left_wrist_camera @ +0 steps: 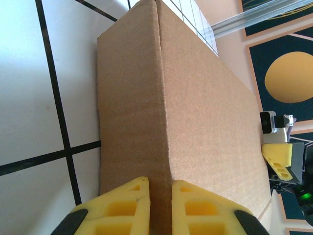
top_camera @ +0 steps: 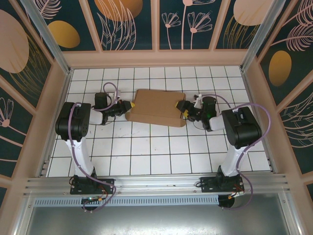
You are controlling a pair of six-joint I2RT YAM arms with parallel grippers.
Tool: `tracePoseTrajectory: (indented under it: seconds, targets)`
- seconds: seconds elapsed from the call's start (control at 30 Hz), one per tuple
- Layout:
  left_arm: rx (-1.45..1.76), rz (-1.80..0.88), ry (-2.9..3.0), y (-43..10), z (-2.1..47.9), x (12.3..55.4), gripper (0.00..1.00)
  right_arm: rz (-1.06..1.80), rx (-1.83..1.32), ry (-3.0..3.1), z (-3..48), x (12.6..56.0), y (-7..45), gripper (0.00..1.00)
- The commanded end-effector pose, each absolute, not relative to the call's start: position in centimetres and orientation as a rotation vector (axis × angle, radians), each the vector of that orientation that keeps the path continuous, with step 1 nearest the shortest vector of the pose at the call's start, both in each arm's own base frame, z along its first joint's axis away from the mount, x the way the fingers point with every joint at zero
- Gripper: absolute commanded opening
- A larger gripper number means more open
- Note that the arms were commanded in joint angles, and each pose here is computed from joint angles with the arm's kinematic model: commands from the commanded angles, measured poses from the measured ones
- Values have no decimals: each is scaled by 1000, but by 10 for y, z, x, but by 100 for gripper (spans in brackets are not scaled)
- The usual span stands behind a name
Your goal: Fold the paper box
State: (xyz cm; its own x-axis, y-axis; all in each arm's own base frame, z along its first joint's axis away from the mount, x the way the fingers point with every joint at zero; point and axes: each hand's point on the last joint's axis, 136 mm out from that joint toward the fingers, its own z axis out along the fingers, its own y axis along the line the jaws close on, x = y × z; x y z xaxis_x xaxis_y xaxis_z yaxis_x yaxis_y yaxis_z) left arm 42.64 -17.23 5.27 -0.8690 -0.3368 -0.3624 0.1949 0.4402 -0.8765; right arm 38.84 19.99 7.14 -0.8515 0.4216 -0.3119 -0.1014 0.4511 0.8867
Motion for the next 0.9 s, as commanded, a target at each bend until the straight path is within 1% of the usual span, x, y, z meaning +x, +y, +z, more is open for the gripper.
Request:
tracePoseTrajectory:
  seconds: [0.0, 0.1, 0.2, 0.3, 0.33, 0.47, 0.53, 0.6, 0.63, 0.77, 0.8, 0.87]
  targets:
    - [-264, -1373, 2341, -161, 7, 413, 12, 1521, 197, 2121, 95, 387, 214, 80]
    - [-247, -1327, 2359, -158, 7, 414, 15, 1595, 174, 2052, 112, 389, 218, 73]
    - [-233, -1296, 2362, -156, 6, 414, 22, 1647, 169, 2007, 122, 390, 220, 67]
    - [-230, -1301, 2320, -156, 13, 416, 29, 1624, 185, 2019, 121, 391, 218, 60]
    - [-226, -1302, 2301, -156, 17, 417, 32, 1599, 195, 2029, 120, 392, 216, 57]
    - [-193, -1265, 2238, -154, 36, 422, 49, 1506, 215, 2066, 118, 393, 206, 50]
    - [-172, -1256, 2211, -154, 45, 423, 52, 1503, 218, 2057, 121, 393, 203, 42]
    - [-144, -1257, 2161, -157, 61, 425, 56, 1514, 224, 2044, 125, 392, 200, 41]
    - [-129, -1247, 2136, -159, 69, 427, 62, 1514, 222, 2044, 125, 392, 199, 41]
    - [-42, -1128, 2050, -167, 102, 431, 67, 1482, 220, 2047, 130, 392, 194, 42]
    - [-17, -1082, 2027, -168, 110, 431, 75, 1473, 222, 2047, 132, 392, 192, 41]
    - [63, -947, 1973, -175, 129, 429, 81, 1442, 233, 2054, 134, 393, 187, 42]
